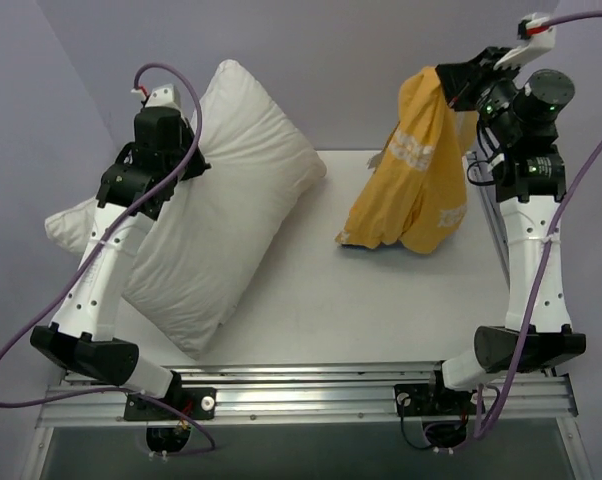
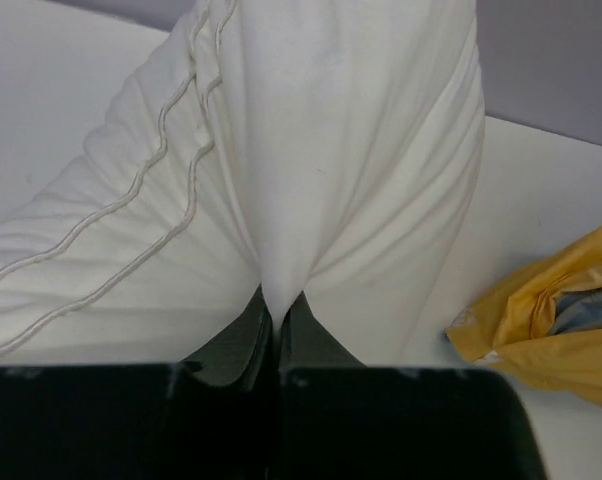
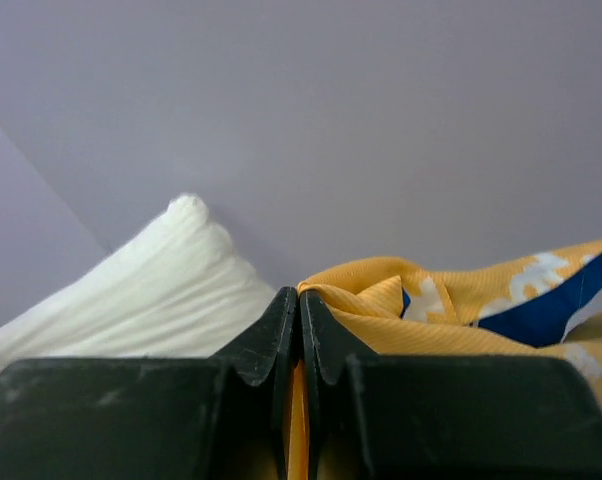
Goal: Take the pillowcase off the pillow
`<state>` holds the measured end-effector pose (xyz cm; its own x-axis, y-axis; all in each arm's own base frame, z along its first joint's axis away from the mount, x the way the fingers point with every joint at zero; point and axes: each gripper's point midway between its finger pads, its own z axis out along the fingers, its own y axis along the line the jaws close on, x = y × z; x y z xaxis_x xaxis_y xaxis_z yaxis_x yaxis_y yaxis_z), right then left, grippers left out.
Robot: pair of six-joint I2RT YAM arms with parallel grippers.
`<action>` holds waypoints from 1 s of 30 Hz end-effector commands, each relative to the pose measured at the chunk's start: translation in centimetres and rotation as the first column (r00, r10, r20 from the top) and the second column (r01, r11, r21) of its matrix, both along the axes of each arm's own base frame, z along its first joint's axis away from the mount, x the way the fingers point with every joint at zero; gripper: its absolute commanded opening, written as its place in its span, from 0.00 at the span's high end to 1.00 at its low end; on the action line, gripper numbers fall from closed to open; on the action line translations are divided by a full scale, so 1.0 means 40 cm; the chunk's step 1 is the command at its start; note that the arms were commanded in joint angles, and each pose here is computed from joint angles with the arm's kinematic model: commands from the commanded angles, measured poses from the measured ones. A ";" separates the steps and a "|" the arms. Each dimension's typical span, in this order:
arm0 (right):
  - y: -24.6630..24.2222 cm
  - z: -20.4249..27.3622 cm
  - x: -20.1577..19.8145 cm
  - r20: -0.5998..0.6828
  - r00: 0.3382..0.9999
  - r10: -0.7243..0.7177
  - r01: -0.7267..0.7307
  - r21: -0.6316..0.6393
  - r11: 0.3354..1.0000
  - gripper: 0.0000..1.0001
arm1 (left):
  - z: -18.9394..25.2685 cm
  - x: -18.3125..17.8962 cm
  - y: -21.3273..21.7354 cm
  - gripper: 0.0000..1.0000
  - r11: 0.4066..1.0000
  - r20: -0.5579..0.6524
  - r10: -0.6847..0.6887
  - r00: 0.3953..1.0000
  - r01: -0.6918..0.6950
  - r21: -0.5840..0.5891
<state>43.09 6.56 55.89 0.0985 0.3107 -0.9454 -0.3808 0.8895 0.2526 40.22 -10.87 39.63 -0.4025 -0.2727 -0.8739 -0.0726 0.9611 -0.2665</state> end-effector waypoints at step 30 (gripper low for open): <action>-0.276 -0.130 -0.352 -0.186 0.707 -0.682 0.650 -0.209 0.731 0.00 | 0.405 -0.472 0.374 0.06 0.921 0.457 0.266 0.848 -0.364 0.138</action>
<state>32.36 -0.73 49.26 -0.0104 0.2342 -0.9721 0.2152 0.9499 0.2265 25.58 1.00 53.76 0.0603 -0.2229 -0.9730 -0.2036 0.9515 -0.2305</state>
